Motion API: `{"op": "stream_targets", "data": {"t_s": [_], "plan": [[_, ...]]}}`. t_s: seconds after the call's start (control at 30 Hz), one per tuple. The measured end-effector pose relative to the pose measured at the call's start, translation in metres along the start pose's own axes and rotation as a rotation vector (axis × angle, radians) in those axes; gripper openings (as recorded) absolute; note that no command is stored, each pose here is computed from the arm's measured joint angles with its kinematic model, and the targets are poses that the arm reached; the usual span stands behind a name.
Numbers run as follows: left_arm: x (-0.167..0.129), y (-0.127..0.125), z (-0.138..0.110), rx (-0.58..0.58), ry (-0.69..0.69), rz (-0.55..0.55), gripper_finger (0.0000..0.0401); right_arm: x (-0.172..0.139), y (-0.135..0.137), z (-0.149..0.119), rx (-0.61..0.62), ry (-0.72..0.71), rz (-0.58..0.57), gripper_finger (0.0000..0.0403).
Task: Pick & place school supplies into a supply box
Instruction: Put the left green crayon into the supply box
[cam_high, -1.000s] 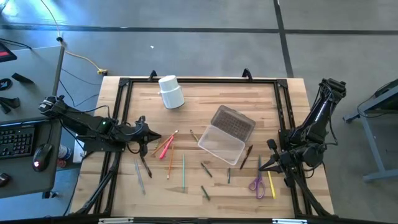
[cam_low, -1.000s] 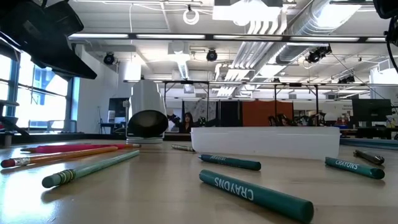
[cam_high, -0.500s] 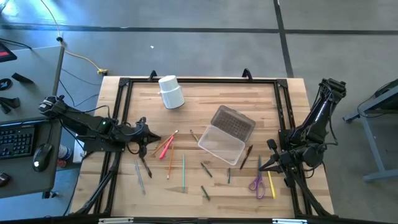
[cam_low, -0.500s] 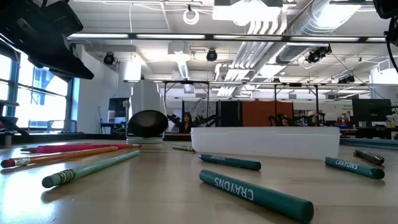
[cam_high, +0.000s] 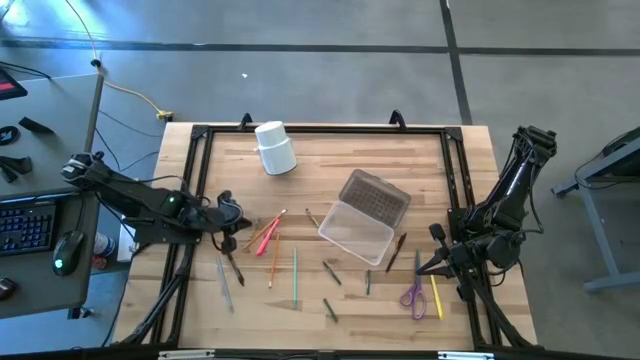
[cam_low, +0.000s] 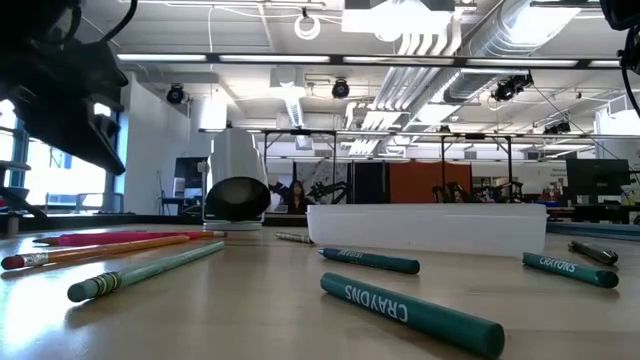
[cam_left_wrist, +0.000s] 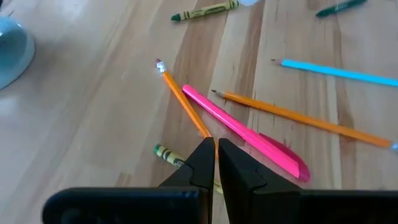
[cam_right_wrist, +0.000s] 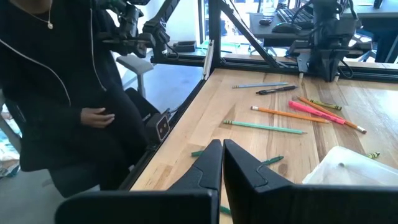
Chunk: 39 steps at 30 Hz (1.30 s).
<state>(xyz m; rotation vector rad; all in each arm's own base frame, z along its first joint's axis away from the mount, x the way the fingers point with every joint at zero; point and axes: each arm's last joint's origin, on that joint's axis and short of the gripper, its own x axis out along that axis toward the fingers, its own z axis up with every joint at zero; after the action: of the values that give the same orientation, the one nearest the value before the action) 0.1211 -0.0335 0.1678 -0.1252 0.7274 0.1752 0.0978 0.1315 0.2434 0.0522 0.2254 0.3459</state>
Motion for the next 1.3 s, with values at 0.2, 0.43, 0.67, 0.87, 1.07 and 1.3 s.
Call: {"op": "stream_targets", "data": {"t_s": [0.2,0.43,0.67,0.87,1.07,1.3], "plan": [[0.010,-0.002,-0.005,0.006,0.080,0.043,0.0147,0.000,0.000,0.000,0.000,0.000,0.000,0.0000],[0.020,0.000,-0.009,-0.174,0.082,0.212,0.0224,0.000,0.000,0.000,0.000,0.000,0.000,0.0000],[0.036,-0.004,-0.016,-0.282,0.140,0.287,0.0212,0.000,0.000,0.000,0.000,0.000,0.000,0.0000],[0.050,-0.009,-0.014,-0.301,0.094,0.317,0.0193,0.000,0.000,0.000,0.000,0.000,0.000,0.0000],[0.058,-0.003,-0.010,-0.347,-0.005,0.429,0.0191,0.000,0.000,0.000,0.000,0.000,0.000,0.0000],[0.066,0.013,-0.006,-0.543,0.054,0.419,0.0191,0.000,0.000,0.000,0.000,0.000,0.000,0.0000]]}}
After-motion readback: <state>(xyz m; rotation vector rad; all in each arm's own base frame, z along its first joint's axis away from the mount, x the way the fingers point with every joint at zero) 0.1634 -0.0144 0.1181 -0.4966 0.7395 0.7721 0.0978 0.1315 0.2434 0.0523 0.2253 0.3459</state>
